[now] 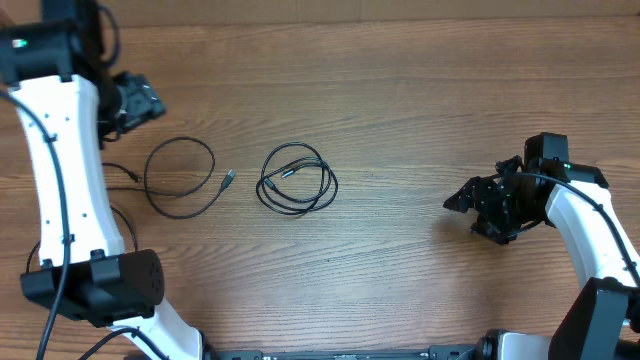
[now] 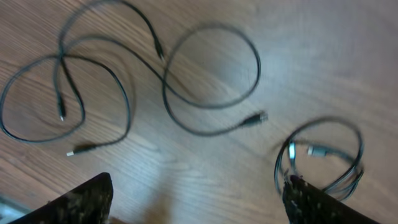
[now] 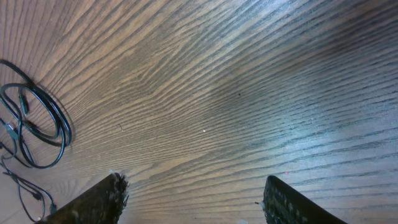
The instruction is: Untangle cables
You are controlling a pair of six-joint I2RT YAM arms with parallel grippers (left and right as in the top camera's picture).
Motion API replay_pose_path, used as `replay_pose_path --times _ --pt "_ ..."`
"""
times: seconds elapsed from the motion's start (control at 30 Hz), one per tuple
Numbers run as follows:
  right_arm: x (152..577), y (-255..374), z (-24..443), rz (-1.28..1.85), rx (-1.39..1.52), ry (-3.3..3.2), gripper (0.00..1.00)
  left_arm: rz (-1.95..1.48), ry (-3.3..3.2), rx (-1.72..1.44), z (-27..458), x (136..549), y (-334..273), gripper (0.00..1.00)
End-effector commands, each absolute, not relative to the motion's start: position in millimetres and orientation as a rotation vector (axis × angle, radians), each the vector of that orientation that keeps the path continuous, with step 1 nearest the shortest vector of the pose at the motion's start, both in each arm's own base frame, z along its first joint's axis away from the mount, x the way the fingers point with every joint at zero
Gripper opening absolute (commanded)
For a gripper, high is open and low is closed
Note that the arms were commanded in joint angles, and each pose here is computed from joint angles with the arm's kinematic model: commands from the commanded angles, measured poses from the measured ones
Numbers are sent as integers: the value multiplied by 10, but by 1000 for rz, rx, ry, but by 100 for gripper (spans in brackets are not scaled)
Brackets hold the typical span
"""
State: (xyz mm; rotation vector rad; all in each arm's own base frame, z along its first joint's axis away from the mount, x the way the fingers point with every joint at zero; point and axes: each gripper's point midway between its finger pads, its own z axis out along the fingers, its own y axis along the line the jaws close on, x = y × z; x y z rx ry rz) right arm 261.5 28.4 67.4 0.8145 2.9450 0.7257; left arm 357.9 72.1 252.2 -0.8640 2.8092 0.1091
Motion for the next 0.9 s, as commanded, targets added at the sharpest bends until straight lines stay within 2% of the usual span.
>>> replay_pose_path --times 0.0,0.13,0.2,0.3,0.37,0.4,0.47,0.87 --pt "2688 267 760 721 787 2913 69 152 2944 -730 2240 3530 500 91" --pt "2688 267 760 722 787 2913 70 163 3017 -673 1958 3506 338 91" --pt "2688 267 760 722 787 2913 69 145 3054 -638 1758 3504 221 85" --pt "2688 267 760 722 787 2913 69 117 3100 -569 1531 3483 67 65" --pt "2688 267 760 721 787 2913 69 93 3130 -491 1319 3471 -65 31" --pt "2688 267 760 722 787 2913 69 93 3133 -483 1263 3470 -91 17" --pt "2688 268 760 722 787 2913 70 94 3135 -462 1139 3469 -136 5" --pt "2680 269 759 722 789 2916 69 9 3156 -462 718 3399 -265 4"
